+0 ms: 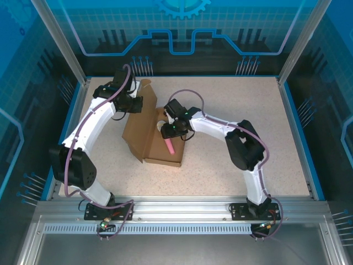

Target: Fold the paper box

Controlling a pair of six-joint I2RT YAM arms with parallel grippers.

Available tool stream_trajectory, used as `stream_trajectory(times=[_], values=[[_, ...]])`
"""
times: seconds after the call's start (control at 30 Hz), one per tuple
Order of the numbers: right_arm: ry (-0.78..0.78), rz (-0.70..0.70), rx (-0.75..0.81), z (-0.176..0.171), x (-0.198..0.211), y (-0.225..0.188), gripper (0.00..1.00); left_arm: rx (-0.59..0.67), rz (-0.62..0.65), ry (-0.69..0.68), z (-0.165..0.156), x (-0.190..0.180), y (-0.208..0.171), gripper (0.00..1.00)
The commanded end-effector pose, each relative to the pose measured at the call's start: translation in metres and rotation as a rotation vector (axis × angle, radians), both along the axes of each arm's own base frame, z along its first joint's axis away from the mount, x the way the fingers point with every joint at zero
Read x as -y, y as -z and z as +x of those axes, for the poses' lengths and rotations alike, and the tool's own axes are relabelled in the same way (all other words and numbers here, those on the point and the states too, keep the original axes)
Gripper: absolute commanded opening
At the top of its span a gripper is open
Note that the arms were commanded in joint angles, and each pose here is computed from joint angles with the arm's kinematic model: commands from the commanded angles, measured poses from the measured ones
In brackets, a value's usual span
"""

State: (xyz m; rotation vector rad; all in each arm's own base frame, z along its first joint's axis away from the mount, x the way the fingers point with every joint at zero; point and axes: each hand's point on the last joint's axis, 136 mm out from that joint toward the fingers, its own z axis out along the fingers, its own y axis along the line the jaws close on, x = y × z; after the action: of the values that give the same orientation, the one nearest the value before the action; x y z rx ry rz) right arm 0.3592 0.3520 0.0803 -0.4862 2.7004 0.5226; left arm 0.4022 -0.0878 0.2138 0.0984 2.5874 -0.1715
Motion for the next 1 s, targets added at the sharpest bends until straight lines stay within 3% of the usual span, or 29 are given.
stream_trajectory(times=[0.0, 0.23, 0.53, 0.77, 0.97], values=[[-0.014, 0.057, 0.112, 0.002, 0.018, -0.063, 0.52, 0.065, -0.013, 0.085, 0.012, 0.016, -0.013, 0.02], [0.075, 0.048, 0.152, 0.001, 0.090, -0.091, 0.55, -0.001, 0.059, 0.244, 0.020, 0.035, -0.003, 0.02], [0.214, 0.040, 0.126, -0.001, 0.175, -0.081, 0.57, -0.002, 0.125, 0.476, 0.032, 0.081, -0.004, 0.03], [0.259, 0.045, 0.134, -0.009, 0.214, -0.079, 0.58, 0.050, 0.129, 0.656, 0.036, 0.125, -0.014, 0.04], [0.202, 0.068, 0.239, -0.009, 0.224, -0.098, 0.60, 0.098, 0.127, 0.862, 0.026, 0.168, -0.018, 0.06]])
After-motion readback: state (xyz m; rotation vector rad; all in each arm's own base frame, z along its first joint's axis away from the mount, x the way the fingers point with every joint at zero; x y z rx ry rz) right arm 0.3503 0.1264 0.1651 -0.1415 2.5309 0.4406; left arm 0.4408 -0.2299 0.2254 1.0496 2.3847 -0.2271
